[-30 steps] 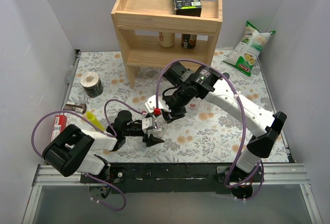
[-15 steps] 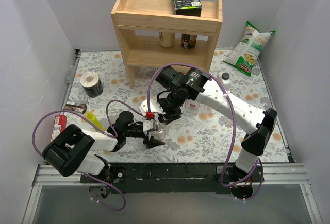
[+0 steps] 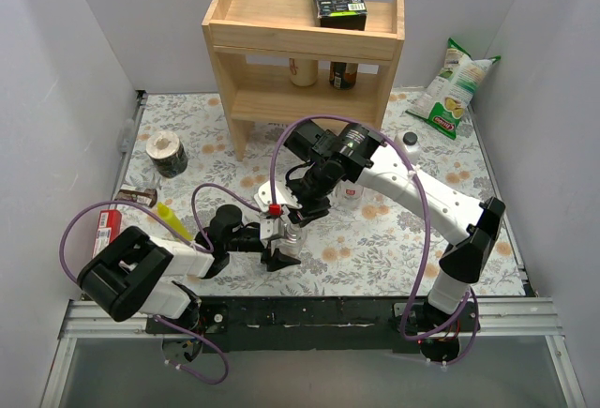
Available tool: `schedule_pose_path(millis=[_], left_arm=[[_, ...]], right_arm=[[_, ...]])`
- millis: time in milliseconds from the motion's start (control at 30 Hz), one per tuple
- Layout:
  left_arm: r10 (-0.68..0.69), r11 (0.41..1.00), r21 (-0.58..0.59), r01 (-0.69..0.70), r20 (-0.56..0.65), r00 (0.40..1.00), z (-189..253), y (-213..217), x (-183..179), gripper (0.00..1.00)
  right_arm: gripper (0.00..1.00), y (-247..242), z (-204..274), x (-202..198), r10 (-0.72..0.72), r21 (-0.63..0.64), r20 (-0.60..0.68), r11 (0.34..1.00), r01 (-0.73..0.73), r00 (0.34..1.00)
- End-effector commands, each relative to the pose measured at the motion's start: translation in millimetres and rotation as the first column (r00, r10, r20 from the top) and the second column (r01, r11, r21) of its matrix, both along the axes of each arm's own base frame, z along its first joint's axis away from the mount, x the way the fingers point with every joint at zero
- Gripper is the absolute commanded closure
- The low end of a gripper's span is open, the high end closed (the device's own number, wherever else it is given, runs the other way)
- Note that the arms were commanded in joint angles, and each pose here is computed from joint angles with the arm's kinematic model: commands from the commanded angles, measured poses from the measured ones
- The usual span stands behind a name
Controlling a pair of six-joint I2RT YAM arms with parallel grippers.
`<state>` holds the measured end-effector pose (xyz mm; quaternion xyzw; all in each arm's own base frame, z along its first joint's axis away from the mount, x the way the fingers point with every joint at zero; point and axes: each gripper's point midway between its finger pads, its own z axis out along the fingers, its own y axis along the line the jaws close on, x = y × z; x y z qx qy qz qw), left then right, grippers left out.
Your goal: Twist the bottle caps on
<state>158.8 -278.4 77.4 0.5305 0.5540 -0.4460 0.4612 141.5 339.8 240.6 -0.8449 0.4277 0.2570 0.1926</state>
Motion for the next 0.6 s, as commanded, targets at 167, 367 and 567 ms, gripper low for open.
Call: schedule_pose_path(millis=[167, 367, 567], left_arm=[[0.065, 0.997, -0.044, -0.063, 0.031, 0.997, 14.4, -5.7, 19.0, 1.0], [0.073, 0.997, -0.039, -0.071, 0.035, 0.997, 13.6, -5.4, 20.9, 1.0], [0.034, 0.999, -0.035, -0.032, 0.059, 0.998, 12.2, -4.6, 14.5, 1.0]], right_arm=[[0.79, -2.0, 11.1, -27.4, 0.056, 0.045, -0.084, 0.998, -0.052, 0.995], [0.8, -1.6, 11.2, -29.1, 0.061, 0.05, -0.096, 0.997, -0.056, 0.994], [0.82, 1.0, 5.4, -15.7, 0.028, 0.014, -0.042, 1.0, -0.028, 0.999]])
